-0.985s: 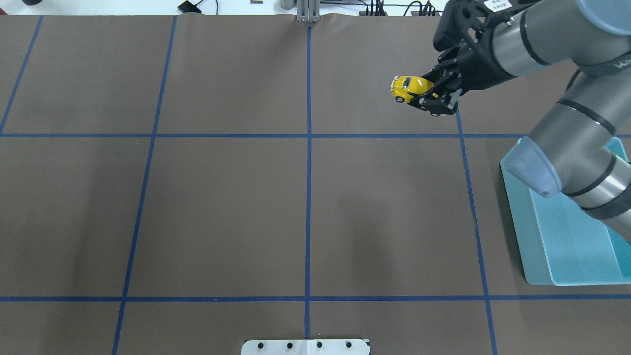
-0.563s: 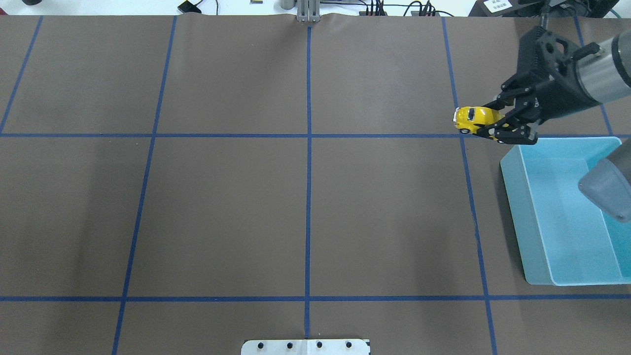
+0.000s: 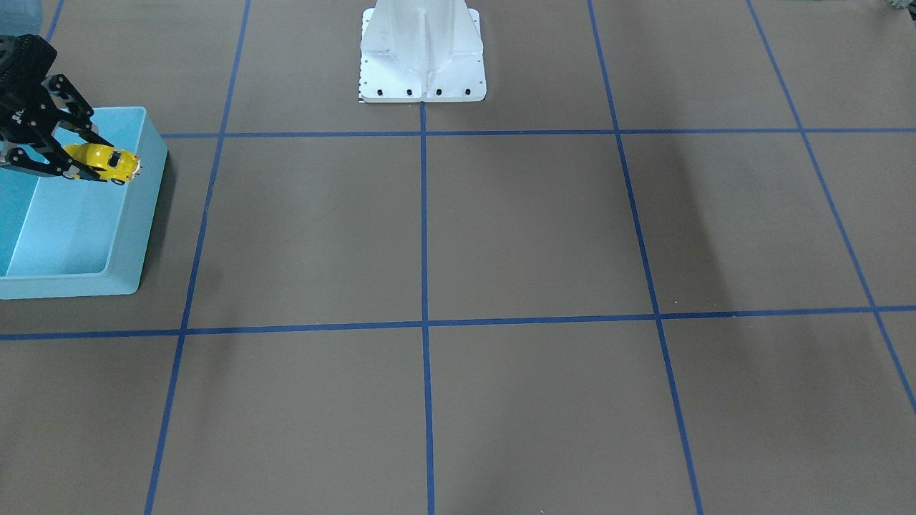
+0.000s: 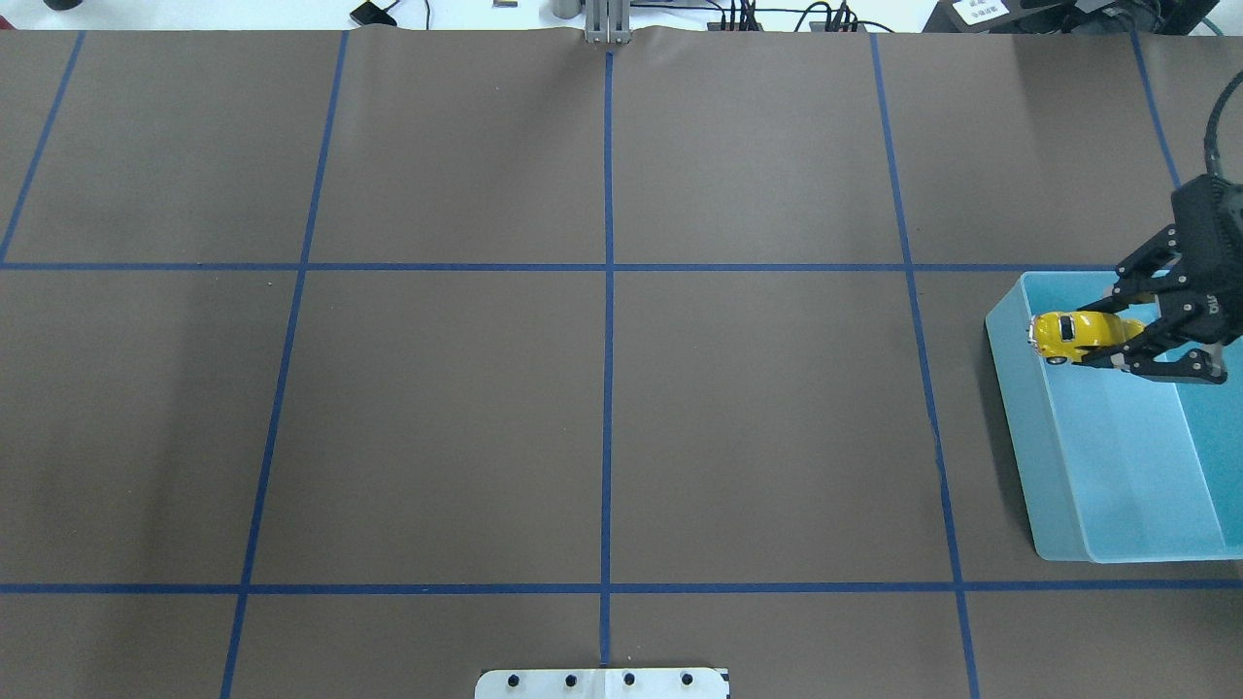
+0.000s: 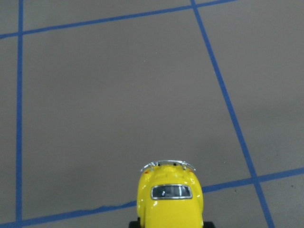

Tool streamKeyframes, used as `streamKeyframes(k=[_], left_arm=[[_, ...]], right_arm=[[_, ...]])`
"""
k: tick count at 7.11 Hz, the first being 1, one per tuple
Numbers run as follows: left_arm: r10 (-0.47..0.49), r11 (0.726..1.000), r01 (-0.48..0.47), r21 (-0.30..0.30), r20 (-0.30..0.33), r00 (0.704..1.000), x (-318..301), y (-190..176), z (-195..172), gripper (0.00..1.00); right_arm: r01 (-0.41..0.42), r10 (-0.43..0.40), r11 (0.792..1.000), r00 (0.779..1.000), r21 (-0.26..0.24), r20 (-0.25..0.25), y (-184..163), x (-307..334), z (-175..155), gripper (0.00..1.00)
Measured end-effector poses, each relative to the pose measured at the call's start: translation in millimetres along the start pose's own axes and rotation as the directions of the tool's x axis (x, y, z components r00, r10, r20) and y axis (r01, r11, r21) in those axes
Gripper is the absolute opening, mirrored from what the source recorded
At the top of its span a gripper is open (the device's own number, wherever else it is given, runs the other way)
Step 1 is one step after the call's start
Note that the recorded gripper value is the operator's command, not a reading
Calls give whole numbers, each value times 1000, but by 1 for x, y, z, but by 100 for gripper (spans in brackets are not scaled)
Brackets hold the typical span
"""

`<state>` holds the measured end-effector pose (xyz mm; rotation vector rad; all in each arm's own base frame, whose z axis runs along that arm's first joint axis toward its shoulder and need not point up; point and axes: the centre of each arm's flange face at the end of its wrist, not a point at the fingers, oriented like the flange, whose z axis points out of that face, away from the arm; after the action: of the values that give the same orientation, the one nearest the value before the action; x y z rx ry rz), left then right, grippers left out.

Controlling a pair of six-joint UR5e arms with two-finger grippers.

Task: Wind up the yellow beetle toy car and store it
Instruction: 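Lower the car into the blue bin and open the right gripper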

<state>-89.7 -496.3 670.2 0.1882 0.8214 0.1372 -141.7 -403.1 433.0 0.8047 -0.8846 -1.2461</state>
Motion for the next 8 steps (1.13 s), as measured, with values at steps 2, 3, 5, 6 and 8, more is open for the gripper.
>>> streamKeyframes(k=[2, 3, 5, 6, 8], left_arm=[[0, 1000, 0, 0, 0, 1000, 0, 0, 0, 99], [0, 1000, 0, 0, 0, 1000, 0, 0, 0, 99], [2, 1000, -2, 2, 0, 1000, 1, -1, -1, 99], [2, 1000, -2, 2, 0, 1000, 1, -1, -1, 99], [2, 1000, -2, 2, 0, 1000, 1, -1, -1, 99]], right_arm=[[43, -42, 998, 999, -36, 27, 57, -17, 0, 0], [55, -52, 997, 998, -59, 40, 81, -22, 4, 0], [48, -42, 994, 997, -98, 58, 112, -19, 18, 0], [41, -35, 993, 998, -113, 57, 118, -10, 27, 0], [27, -20, 991, 998, -131, 53, 123, 13, 44, 0]])
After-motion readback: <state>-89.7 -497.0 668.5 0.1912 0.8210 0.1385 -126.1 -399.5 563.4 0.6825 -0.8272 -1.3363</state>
